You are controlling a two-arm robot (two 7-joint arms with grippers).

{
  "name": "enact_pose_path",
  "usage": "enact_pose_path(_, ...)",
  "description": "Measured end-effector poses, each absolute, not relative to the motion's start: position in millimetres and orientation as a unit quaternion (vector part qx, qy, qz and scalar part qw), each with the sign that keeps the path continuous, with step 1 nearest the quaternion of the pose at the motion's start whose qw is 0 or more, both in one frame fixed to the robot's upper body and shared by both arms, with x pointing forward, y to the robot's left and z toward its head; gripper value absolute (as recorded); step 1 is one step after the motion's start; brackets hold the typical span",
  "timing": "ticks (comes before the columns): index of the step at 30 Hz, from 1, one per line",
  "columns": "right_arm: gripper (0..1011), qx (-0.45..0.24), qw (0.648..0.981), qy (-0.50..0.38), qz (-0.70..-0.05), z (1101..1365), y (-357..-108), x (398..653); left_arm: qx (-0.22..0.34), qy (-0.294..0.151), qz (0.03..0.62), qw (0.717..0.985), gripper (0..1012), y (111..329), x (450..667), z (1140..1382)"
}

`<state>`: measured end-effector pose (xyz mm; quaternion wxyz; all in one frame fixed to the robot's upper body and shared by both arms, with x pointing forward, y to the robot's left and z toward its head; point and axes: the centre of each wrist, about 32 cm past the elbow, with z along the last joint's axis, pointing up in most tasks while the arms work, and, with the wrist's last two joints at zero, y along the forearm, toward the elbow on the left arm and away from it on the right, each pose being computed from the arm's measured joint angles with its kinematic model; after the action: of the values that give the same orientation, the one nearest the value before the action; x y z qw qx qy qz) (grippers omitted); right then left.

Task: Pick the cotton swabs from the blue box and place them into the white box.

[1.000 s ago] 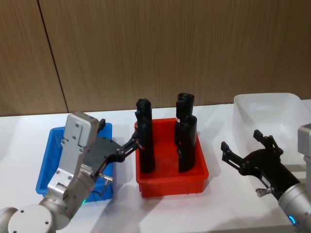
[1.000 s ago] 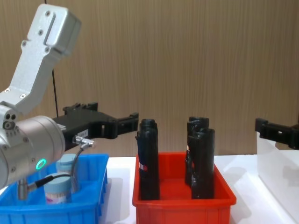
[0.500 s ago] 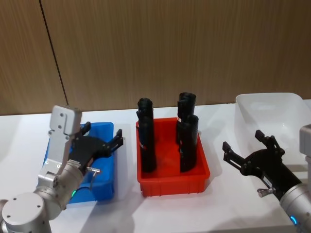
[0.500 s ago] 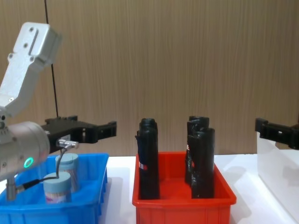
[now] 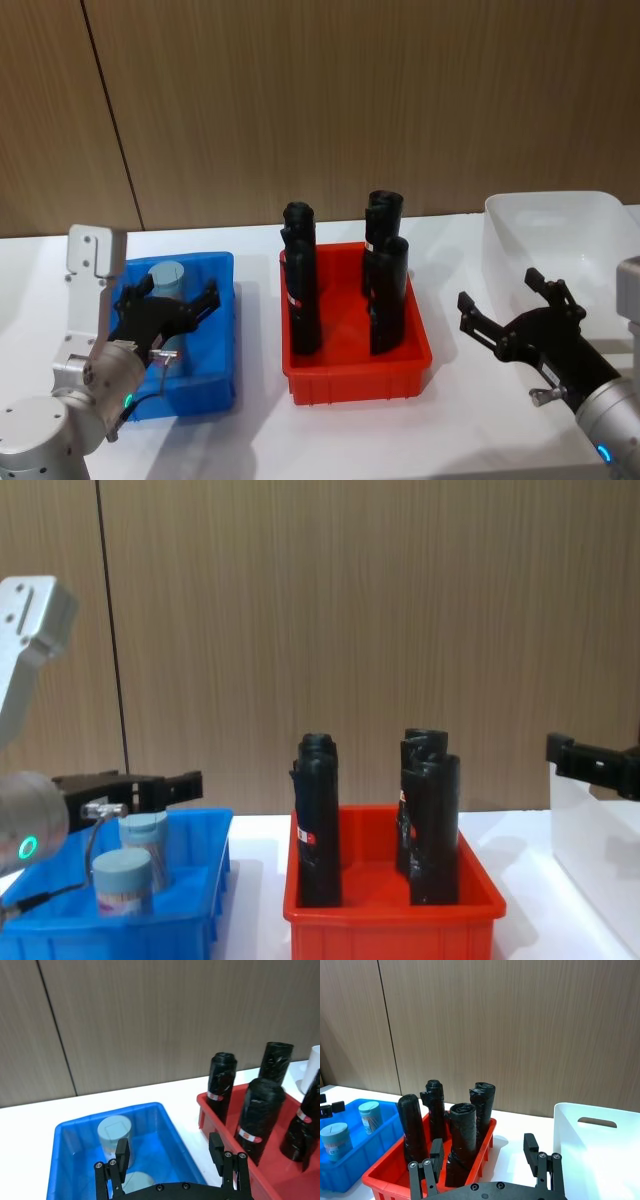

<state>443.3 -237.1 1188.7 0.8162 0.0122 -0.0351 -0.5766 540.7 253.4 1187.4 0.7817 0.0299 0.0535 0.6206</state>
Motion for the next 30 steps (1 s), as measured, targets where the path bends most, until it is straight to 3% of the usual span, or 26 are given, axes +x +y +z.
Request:
enact_pose_path(13,1002,0.012,0.816,-0.035,-0.577,1189,-237,443,0.034,0.088,0.636,0.766,1004,266,541,1179)
enact_pose_path(30,1001,0.012,0.816,-0.035,-0.577,1189,-237,443,0.052,0.112,0.630,0.766,1004,278,548,1170)
